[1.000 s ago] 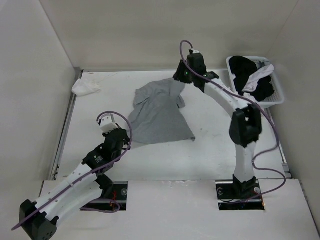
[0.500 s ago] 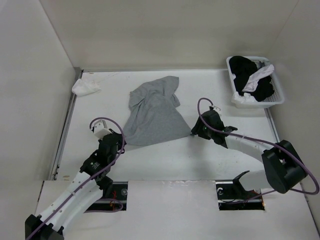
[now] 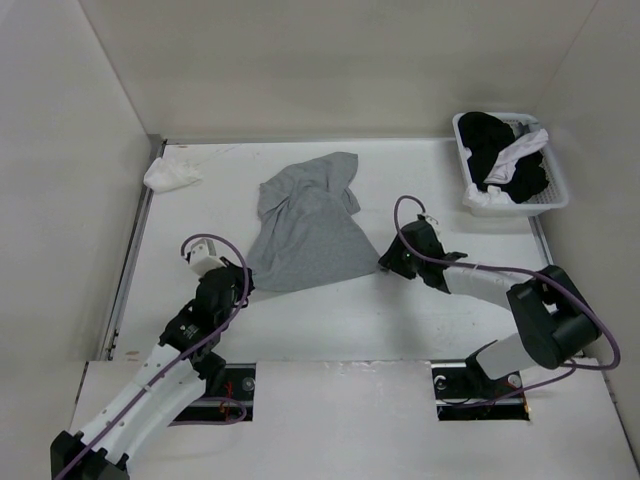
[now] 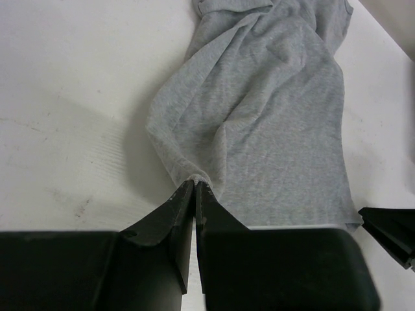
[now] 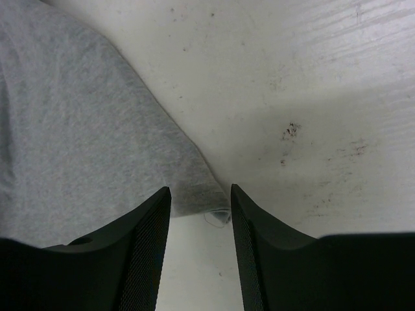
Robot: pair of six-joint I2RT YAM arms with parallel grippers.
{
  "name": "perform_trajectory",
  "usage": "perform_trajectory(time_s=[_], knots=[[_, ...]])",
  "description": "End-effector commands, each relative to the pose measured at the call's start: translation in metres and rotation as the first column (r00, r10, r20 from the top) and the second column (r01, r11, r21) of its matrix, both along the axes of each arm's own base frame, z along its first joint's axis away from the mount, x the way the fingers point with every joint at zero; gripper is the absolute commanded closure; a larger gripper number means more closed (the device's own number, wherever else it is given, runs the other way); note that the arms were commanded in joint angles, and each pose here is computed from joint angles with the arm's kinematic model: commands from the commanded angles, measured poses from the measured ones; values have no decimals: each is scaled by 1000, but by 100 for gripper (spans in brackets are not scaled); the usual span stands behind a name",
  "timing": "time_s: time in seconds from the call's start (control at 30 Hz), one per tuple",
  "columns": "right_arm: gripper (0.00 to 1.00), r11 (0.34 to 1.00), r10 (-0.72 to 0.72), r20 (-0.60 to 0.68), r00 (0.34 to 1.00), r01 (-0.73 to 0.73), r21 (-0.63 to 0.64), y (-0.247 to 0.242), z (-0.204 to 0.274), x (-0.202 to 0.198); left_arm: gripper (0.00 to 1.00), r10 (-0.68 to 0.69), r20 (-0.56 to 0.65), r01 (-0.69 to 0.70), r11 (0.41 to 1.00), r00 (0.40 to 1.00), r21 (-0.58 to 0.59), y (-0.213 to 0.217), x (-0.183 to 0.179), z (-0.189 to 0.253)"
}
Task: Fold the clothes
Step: Flatten the tank top out
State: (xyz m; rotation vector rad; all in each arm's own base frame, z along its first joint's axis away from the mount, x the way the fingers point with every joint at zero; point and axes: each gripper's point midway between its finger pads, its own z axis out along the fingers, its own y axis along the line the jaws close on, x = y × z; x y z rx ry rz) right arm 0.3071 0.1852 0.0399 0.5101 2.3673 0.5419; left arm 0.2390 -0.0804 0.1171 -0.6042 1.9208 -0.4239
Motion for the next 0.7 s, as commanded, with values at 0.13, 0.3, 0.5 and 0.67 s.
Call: perform_trajectory(time_s=[0.13, 0.3, 0.5, 0.67], knots=[[59, 998, 61, 6, 998, -61, 27, 19, 8, 9, 96, -4, 70, 5, 1000, 998, -19, -2, 9, 24], [99, 999, 42, 83, 996, -41, -18, 8, 37, 20, 96, -6, 101, 10, 999, 995, -34, -6, 17, 36], [97, 960, 66, 275, 959, 14, -279, -33, 164, 27, 97, -51, 179, 68, 994, 983, -86, -26, 30, 79], [92, 894, 223, 129, 966, -151, -421, -3, 123, -36, 97, -29, 192, 47, 995, 981, -89, -12, 22, 86]])
